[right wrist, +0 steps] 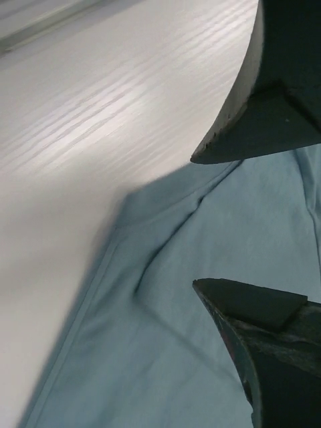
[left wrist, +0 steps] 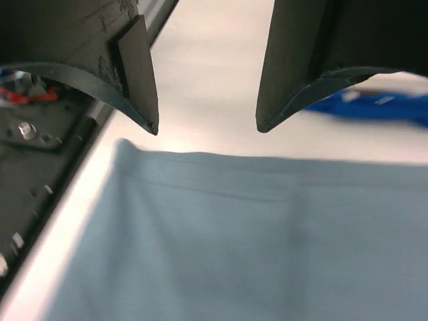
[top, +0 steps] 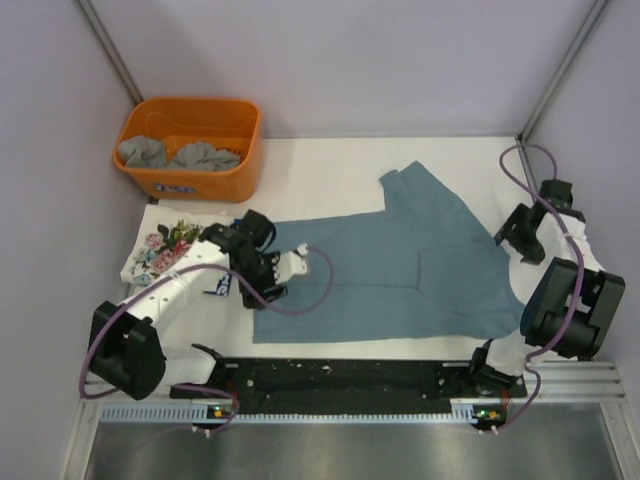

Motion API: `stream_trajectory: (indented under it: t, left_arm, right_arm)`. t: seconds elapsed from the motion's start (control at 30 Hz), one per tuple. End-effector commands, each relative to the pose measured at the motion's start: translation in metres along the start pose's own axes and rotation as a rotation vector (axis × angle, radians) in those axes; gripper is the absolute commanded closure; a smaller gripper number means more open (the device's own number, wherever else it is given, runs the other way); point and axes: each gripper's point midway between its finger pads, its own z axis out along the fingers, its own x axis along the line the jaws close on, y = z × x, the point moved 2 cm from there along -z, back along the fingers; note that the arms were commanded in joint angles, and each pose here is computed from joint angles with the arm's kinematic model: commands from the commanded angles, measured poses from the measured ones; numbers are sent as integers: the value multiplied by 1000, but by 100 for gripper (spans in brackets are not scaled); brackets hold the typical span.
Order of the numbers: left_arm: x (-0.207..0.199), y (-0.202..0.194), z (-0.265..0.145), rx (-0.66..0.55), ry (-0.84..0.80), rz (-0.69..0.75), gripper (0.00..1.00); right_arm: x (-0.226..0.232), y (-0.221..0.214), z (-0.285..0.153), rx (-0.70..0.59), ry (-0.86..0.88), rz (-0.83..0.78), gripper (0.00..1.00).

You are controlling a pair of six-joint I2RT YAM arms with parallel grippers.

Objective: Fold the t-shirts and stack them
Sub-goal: Fold the flattened tshirt in 1/3 of the way

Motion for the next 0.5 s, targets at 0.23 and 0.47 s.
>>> stream_trajectory:
  t: [0.23,0.47]
  left_arm:
    - [191,42,-72,-205,369,-474,37]
    - [250,25,-56,-159,437,-603,38]
  right_arm:
    - [228,137,-70,-350,406,-558,34]
    - [312,147,15,-267,448,-590,38]
